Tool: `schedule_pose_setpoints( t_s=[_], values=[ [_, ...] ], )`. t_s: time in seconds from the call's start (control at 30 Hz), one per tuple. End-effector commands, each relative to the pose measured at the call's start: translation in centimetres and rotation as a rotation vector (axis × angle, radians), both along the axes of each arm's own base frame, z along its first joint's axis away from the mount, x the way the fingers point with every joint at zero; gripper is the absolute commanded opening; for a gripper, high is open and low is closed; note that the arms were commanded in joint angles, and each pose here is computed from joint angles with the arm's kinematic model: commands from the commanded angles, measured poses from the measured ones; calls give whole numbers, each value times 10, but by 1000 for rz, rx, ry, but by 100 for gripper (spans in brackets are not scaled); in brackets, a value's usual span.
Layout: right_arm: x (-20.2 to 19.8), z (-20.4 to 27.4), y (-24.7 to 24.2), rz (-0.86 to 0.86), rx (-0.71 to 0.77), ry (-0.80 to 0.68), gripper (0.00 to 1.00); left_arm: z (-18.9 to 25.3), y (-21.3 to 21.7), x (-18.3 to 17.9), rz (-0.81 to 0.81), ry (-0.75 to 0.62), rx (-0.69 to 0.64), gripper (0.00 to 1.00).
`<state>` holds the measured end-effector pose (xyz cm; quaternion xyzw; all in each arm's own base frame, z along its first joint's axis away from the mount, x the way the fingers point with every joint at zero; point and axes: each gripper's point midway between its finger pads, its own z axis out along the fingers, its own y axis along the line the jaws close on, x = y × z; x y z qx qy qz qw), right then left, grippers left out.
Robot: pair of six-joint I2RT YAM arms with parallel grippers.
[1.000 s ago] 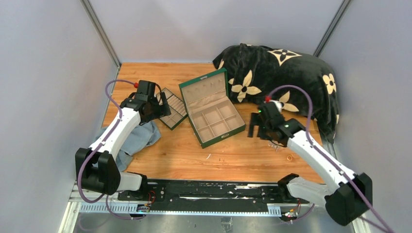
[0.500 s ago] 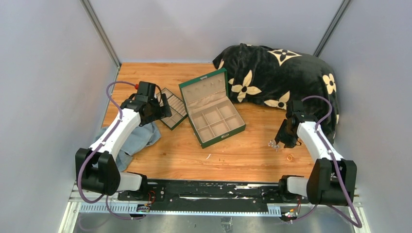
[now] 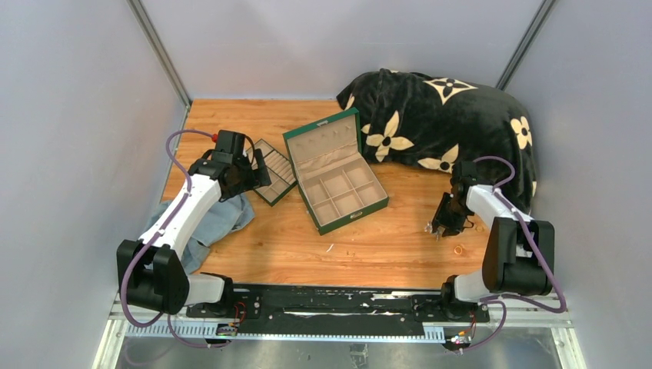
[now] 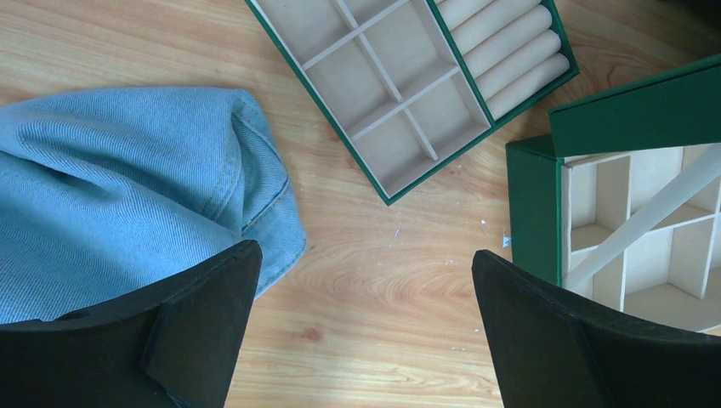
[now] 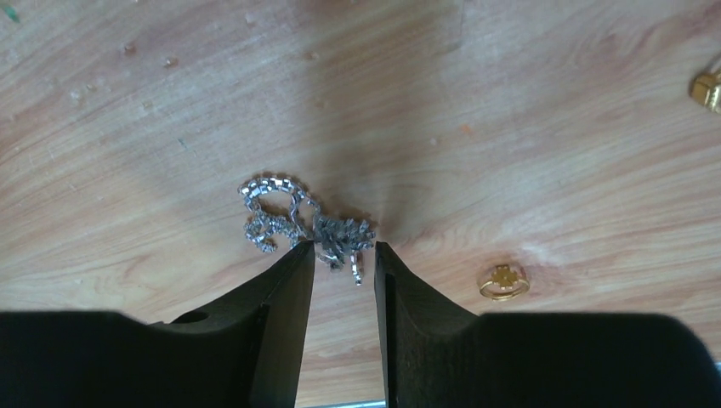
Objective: Organize the mixed jewelry
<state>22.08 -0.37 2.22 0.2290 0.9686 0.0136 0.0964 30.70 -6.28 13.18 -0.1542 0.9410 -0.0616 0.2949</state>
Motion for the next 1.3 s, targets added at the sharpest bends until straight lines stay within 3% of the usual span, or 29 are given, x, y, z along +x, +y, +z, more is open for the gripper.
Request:
schedule_pose_setpoints(
  t_s=[0.0, 0.07, 0.2, 0.23, 0.5, 0.6, 0.9, 1.13, 1.27],
  values=[
    [-3, -10, -4, 8, -1, 16, 36, 3, 0, -2, 4, -5, -11, 100],
    [-3, -14, -6, 12, -8, 22, 29, 3, 0, -1, 7, -7, -12, 100],
    [-5, -14, -4, 9, 2, 25, 3, 2, -1, -1, 3, -4, -15, 100],
    [-5, -10, -2, 7, 10, 14, 0, 2, -2, -1, 1, -4, -16, 100],
    [-11, 17, 9, 9, 64, -37, 0, 4, -4, 1, -4, -8, -24, 100],
    [-15, 21, 10, 13, 62, -42, 4, 8, -5, 4, -10, -19, -28, 100],
    [-14, 29, 25, 35, 147, -56, 0, 26, -8, 10, -44, -63, -35, 100],
    [10, 102, 49, 158, 245, -258, 0, 120, -36, 11, -294, -362, -98, 100],
    [29, 158, 60, 243, 270, -399, 0, 167, -84, -7, -470, -530, -328, 100]
  ],
)
